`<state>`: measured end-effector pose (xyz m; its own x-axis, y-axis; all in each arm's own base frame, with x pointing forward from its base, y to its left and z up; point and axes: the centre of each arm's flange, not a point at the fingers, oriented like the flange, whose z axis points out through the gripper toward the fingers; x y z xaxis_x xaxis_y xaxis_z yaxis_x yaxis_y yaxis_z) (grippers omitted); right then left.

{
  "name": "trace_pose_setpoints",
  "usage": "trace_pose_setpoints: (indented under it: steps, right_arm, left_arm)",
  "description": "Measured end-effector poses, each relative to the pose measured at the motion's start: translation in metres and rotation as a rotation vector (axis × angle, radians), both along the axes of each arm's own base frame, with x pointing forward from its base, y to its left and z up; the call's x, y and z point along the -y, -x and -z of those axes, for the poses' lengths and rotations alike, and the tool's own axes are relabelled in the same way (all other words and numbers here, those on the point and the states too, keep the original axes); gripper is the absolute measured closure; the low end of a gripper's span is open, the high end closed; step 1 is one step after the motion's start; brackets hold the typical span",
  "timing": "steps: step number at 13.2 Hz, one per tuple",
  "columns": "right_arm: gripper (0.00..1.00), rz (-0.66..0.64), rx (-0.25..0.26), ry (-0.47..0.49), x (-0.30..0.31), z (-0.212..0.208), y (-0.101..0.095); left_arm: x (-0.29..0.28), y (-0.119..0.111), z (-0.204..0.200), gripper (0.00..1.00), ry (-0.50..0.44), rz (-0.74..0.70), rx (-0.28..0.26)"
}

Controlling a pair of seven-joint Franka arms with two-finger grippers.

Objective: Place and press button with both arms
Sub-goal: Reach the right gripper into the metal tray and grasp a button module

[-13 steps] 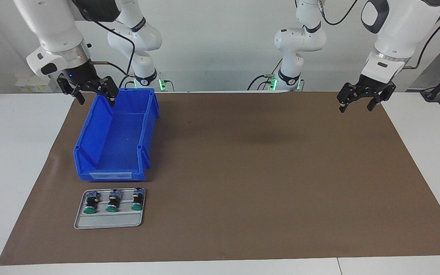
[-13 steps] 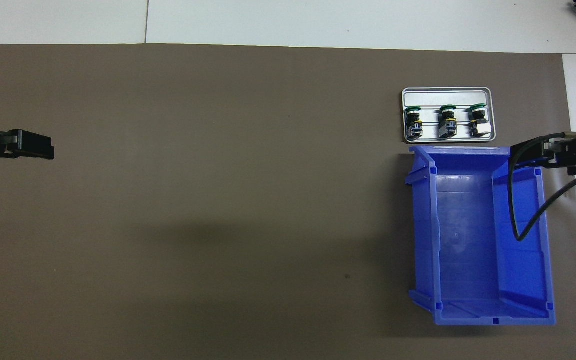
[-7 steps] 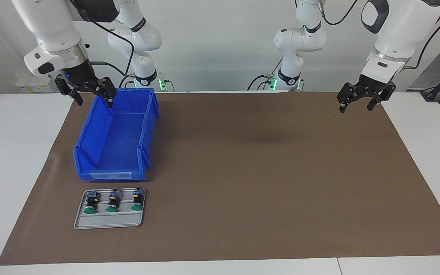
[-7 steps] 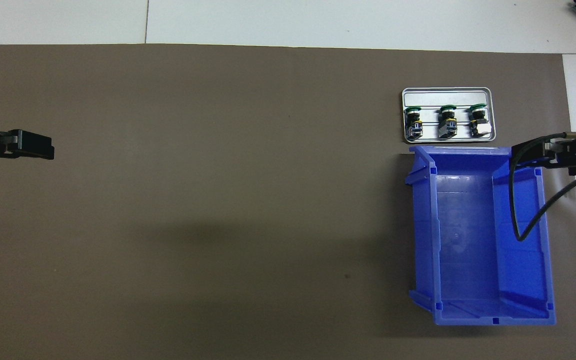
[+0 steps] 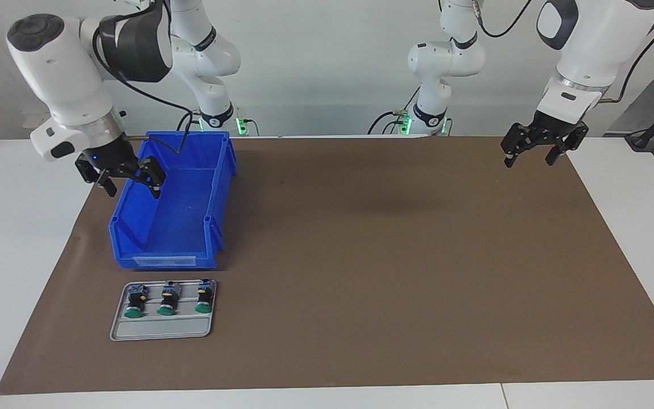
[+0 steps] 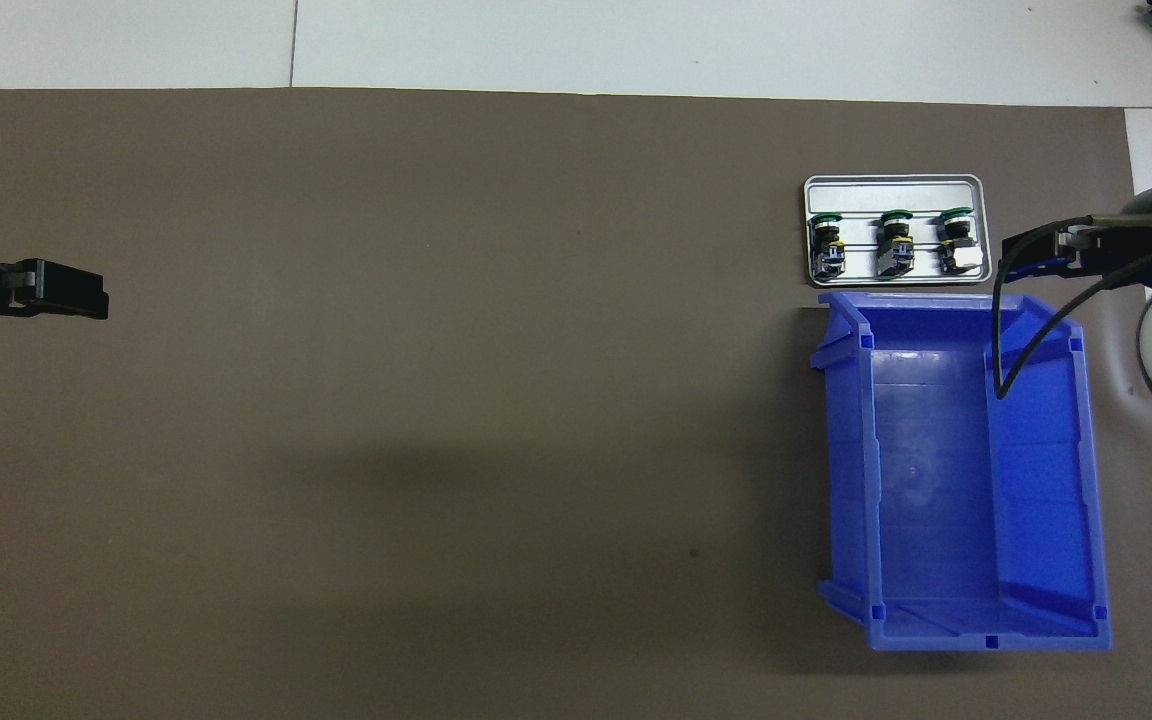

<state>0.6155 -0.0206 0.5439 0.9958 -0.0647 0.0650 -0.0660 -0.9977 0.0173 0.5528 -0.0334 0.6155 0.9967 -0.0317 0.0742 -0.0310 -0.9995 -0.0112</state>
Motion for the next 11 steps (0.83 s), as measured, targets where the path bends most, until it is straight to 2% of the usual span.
trace_pose_setpoints:
  steps: [5,11]
  right_arm:
    - [0.03,-0.016,0.052,-0.003,0.003,0.085,-0.050]
    - [0.07,-0.019,0.092,-0.007,0.003,0.160,-0.079]
  left_arm:
    - [0.000,0.000,0.000,0.00,0.000,0.000,0.000]
    - [0.000,0.000,0.000,0.00,0.000,0.000,0.000]
